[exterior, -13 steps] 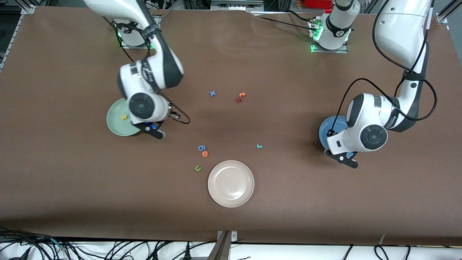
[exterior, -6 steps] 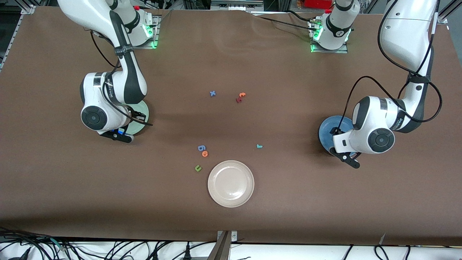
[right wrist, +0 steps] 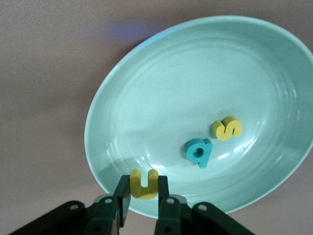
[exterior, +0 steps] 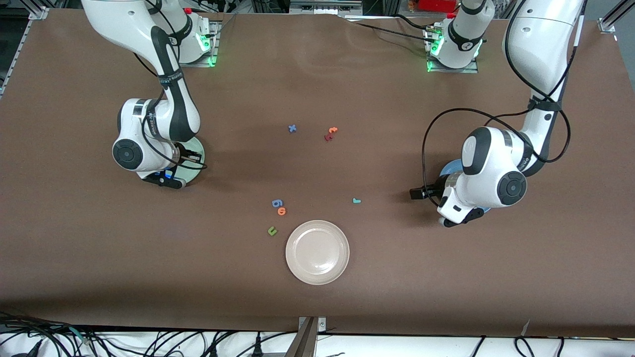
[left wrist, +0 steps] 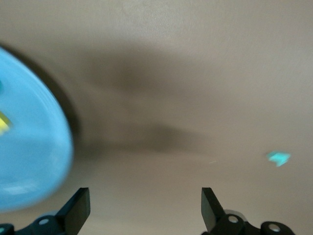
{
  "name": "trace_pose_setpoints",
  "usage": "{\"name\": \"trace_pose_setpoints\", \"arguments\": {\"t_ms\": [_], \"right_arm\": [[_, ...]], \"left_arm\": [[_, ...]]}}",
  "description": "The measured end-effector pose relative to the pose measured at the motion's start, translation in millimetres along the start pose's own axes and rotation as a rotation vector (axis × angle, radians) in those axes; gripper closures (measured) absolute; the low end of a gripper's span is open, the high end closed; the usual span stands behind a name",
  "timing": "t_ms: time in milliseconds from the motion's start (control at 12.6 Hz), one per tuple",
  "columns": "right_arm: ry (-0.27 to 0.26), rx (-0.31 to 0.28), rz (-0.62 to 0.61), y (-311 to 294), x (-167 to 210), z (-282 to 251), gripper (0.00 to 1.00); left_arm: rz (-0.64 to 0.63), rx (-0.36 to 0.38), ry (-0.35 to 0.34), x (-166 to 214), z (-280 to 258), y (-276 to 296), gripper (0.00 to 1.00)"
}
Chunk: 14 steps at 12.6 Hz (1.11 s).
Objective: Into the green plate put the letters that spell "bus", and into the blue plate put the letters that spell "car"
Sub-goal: 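Grasp the teal l letter with the left gripper while the right gripper retracts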
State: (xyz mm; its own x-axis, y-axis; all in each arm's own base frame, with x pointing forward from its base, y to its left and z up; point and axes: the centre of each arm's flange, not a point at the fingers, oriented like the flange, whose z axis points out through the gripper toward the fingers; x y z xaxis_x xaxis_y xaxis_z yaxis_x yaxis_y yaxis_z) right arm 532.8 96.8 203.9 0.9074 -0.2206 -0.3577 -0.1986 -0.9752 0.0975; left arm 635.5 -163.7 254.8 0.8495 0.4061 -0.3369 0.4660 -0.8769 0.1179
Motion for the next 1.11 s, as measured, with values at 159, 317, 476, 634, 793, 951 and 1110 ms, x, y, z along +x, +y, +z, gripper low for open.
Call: {"name": "trace_pose_setpoints", "arguments": {"t_ms": [159,317,476,634,793,951,1110], "right_arm": [[0.002,0.005,-0.014,5,2,-1,0.44],[0.015,0.016,-0.011,9,4,-10,0.21],[0.03,0.039,-0.012,9,7,-39,0.01],[0.013,0.062,-0.012,14,9,-85,0.0],[-0.01,0.078,-0.017,19,6,-135,0.0],[-0.019,0.085,-0.025,22,1,-182,0.0],[0.006,0.092,-0.025,28,-2,-224,0.0]], "left_arm": [[-0.256,-0.055,0.056,-14,2,31,0.0],[-0.489,-0.109,0.104,-43,15,74,0.0],[-0.704,-0.167,0.13,-72,41,112,0.0],[-0.833,-0.193,0.136,-90,73,132,0.0],[-0.909,-0.192,0.166,-93,98,137,0.0],[-0.953,-0.179,0.224,-90,109,140,0.0],[-0.98,-0.175,0.261,-88,115,144,0.0]]}}
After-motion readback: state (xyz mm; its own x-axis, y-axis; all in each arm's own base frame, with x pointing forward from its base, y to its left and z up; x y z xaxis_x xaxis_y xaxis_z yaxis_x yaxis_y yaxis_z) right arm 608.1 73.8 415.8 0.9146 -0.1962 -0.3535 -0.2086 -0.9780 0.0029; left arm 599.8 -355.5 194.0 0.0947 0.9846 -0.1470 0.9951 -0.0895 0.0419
